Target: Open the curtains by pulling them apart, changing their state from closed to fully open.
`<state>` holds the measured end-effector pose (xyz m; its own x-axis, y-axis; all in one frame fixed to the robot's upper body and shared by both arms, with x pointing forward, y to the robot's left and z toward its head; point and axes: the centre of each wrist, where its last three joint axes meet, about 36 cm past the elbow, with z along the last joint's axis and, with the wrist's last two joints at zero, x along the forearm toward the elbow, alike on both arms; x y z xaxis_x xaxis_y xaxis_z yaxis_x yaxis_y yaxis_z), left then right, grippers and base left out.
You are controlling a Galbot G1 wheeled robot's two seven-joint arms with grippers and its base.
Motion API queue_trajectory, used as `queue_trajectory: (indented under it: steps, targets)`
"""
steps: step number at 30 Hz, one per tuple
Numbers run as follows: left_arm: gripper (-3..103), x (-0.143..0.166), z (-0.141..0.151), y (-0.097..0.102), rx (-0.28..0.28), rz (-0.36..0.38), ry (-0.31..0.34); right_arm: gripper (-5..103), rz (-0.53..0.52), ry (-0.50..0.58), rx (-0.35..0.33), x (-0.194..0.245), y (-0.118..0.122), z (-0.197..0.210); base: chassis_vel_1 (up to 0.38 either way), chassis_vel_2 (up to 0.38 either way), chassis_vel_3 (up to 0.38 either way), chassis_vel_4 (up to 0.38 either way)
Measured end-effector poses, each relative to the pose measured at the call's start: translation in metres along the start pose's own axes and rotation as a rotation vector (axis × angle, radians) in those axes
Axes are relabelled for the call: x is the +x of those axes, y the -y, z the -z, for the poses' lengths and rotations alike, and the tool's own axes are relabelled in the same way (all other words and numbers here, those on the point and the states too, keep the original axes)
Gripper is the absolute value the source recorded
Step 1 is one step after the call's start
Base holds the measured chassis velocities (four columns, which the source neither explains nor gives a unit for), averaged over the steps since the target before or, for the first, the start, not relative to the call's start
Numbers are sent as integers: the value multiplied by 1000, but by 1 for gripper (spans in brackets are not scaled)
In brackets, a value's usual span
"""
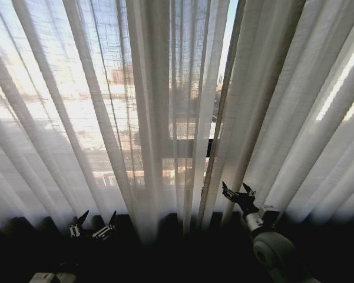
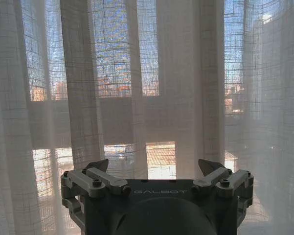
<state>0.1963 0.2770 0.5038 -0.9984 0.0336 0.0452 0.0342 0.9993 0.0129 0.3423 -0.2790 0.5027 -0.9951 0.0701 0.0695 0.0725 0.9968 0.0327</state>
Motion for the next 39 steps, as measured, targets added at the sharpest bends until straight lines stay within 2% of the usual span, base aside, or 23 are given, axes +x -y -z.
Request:
queue_trajectory:
  steps: [26, 35, 39]
  targets:
    - [100, 3, -2, 1, 3, 10, -4, 100, 3, 2, 12, -4, -1, -6, -28, 26, 30, -23]
    - [100, 6, -3, 1, 6, 21, 1, 100, 89, -23, 10, -5, -14, -9, -15, 12, 12, -11]
    - [100, 10, -5, 1, -3, 36, 3, 100, 96, -46, -3, -26, -13, -15, 0, 0, 0, 0]
